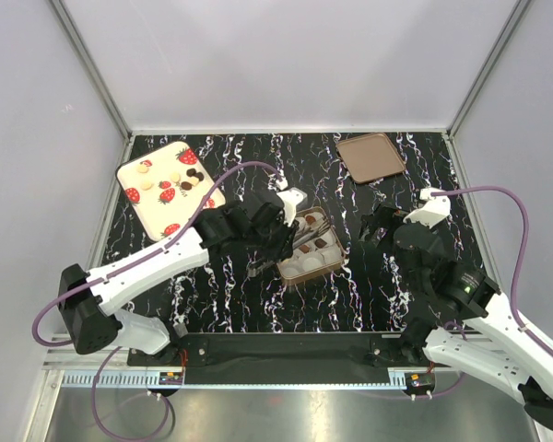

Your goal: Pack the chocolate

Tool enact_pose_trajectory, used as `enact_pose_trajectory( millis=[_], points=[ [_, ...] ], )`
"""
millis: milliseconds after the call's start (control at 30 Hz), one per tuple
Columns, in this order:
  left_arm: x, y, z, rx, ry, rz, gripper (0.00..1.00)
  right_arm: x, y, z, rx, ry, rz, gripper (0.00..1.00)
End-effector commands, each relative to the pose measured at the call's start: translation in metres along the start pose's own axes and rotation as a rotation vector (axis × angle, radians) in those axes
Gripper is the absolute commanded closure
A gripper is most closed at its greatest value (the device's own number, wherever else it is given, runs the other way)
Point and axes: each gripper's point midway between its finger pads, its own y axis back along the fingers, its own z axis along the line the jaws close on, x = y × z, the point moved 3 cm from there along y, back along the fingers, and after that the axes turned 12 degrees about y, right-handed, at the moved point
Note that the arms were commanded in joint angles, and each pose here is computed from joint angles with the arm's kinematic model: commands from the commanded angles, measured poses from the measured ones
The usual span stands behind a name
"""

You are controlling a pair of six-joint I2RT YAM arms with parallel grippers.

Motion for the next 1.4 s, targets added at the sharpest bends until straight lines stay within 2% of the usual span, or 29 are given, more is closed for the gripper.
enact_pose_trajectory(
  millis=[0, 233, 867, 1367],
  points=[
    [-0.01, 0.0, -0.021, 0.093, -0.067, -0.065, 0.7, -0.017, 0.003, -0.005, 0.04, -0.046, -0.044, 0.0],
    [0.007, -0.02, -0.03, 0.102, -0.125, -0.009, 0.7, -0.018, 0.002, -0.005, 0.042, -0.05, -0.048, 0.0],
    [0.031, -0.053, -0.026, 0.058, -0.144, 0.079, 0.69, -0.015, 0.001, -0.007, 0.051, -0.039, -0.053, 0.0],
    [0.03, -0.058, -0.024, 0.039, -0.153, 0.078, 0.59, -0.014, -0.002, -0.004, 0.05, -0.036, -0.052, 0.0]
  ],
)
